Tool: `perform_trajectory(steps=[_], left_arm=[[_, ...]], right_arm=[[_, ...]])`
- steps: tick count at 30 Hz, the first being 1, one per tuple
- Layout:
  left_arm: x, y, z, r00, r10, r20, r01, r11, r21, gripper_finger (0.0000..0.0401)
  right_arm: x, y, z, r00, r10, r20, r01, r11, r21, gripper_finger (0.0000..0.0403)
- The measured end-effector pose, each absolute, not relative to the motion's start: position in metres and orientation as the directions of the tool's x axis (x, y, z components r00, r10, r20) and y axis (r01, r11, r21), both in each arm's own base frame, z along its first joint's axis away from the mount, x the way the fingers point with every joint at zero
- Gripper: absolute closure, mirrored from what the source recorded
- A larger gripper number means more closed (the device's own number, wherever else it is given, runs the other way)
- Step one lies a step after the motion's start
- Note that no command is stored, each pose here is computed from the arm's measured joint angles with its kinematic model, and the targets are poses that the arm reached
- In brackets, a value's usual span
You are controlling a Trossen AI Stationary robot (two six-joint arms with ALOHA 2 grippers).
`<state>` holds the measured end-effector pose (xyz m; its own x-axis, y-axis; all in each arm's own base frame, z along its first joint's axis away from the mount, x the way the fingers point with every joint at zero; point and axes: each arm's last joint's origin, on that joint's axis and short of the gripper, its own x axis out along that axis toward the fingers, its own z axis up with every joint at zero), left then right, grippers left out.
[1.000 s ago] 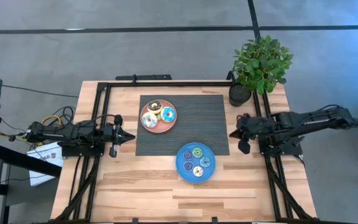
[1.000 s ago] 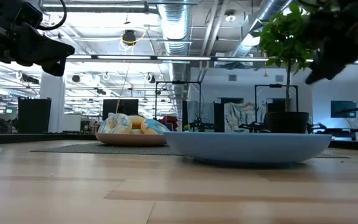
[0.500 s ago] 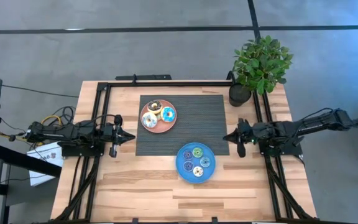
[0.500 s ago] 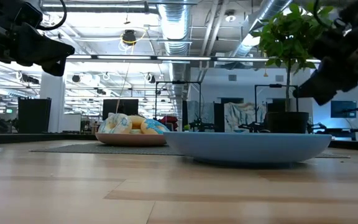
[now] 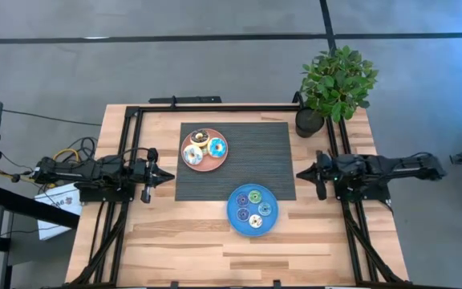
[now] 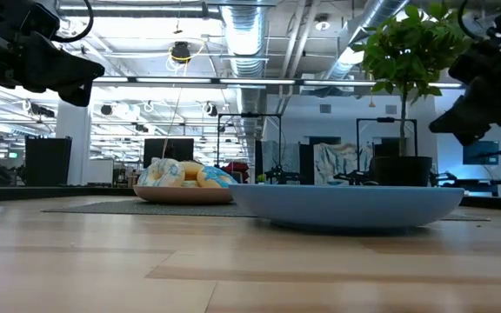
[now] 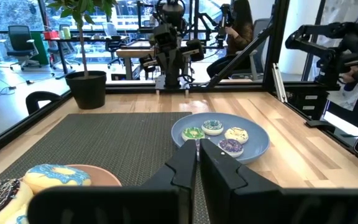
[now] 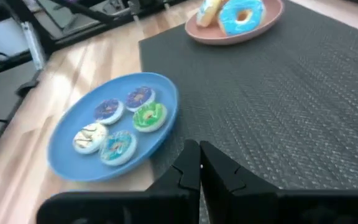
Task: Pick & Place donuts
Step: Return to Home Position
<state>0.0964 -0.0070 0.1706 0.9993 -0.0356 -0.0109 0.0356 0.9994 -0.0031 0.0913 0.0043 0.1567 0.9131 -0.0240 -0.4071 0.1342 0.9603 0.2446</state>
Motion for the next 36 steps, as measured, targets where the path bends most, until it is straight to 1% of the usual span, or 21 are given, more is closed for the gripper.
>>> perform_trajectory(steps=[3, 5, 33, 36], left_arm=[[0.0964, -0.0070, 0.1706, 0.999, -0.035, -0.011, 0.035, 0.999, -0.003, 0.0389], [0.0964, -0.0070, 0.1706, 0.999, -0.036, -0.011, 0.036, 0.999, -0.003, 0.0389], [0.0964, -0.0070, 0.1706, 0.999, -0.036, -0.011, 0.036, 0.999, -0.003, 0.0389], [0.0963, -0.0070, 0.1707, 0.999, -0.036, -0.011, 0.036, 0.999, -0.003, 0.0389]], right_arm=[[0.0886, 0.0058, 0.1586, 0.922, 0.033, -0.385, 0.078, 0.960, 0.269, 0.0403], [0.0876, 0.0061, 0.1592, 0.925, 0.048, -0.376, 0.061, 0.960, 0.273, 0.0403], [0.0877, 0.0050, 0.1595, 0.929, 0.012, -0.369, 0.089, 0.963, 0.255, 0.0403], [0.0878, 0.0050, 0.1595, 0.929, 0.011, -0.369, 0.063, 0.980, 0.188, 0.0403]])
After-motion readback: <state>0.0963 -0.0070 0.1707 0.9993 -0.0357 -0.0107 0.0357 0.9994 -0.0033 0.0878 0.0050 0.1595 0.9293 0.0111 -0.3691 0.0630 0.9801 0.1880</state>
